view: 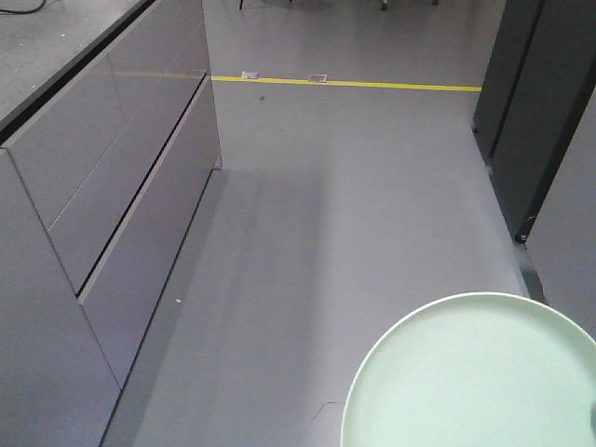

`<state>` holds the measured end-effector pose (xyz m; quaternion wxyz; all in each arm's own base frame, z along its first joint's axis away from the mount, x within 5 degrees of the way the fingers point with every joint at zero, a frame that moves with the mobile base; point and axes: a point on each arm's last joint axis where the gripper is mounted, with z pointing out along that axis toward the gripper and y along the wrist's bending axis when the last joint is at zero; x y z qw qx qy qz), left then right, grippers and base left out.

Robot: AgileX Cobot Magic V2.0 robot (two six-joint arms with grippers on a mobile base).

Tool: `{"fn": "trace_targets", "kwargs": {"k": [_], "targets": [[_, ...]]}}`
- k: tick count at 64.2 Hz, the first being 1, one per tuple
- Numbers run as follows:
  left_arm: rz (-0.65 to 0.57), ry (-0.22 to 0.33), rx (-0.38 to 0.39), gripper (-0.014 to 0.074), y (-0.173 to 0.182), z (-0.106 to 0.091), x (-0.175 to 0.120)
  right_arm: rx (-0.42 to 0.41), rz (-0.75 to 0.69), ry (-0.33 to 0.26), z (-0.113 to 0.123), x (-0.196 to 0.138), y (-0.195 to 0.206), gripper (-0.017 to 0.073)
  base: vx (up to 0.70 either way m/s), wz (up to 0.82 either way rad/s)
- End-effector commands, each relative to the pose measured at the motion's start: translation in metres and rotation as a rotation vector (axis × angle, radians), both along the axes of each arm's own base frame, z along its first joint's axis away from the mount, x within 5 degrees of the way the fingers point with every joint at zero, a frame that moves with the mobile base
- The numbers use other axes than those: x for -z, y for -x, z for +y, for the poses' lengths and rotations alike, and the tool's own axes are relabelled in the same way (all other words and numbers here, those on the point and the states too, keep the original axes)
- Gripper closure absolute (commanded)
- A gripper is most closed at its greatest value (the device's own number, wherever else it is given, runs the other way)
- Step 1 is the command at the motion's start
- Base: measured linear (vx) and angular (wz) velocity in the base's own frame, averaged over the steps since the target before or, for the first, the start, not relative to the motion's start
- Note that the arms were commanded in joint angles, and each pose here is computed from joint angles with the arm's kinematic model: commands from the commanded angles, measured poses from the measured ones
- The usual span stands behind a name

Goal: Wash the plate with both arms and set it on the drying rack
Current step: 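Drive the base along the aisle toward the sink counter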

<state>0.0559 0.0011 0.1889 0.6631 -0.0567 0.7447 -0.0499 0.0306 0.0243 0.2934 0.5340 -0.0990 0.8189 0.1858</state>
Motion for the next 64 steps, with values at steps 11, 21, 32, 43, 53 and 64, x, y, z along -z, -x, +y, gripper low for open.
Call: {"fn": "trace_targets", "kwargs": {"k": [11,21,32,43,53,64], "targets": [[-0.107,0.006,0.019,0.0600,0.0016,-0.0014,-0.0156,0.015,-0.086,-0.040,-0.0002,-0.0145,-0.0021,0.0561,0.21,-0.16],[-0.107,0.006,0.019,0.0600,0.0016,-0.0014,-0.0156,0.015,-0.086,-0.040,-0.0002,-0.0145,-0.0021,0.0561,0.21,-0.14],[-0.107,0.006,0.019,0.0600,0.0016,-0.0014,-0.0156,0.015,-0.086,-0.040,-0.0002,-0.0145,-0.0021,0.0561,0.20,-0.15],[-0.107,0.006,0.019,0.0600,0.0016,-0.0014,-0.0156,0.015,-0.086,-0.040,-0.0002,-0.0145,-0.0021,0.0561,0.20,-0.16],[-0.107,0.006,0.019,0.0600,0.0016,-0.0014,-0.0156,0.015,-0.086,-0.040,-0.0002,-0.0145,-0.0021,0.0561,0.20,-0.16],[-0.107,0.006,0.019,0.0600,0.0016,-0.0014,-0.0156,0.015,-0.086,-0.040,-0.0002,-0.0145,-0.0021,0.0561,0.20,-0.13]]}}
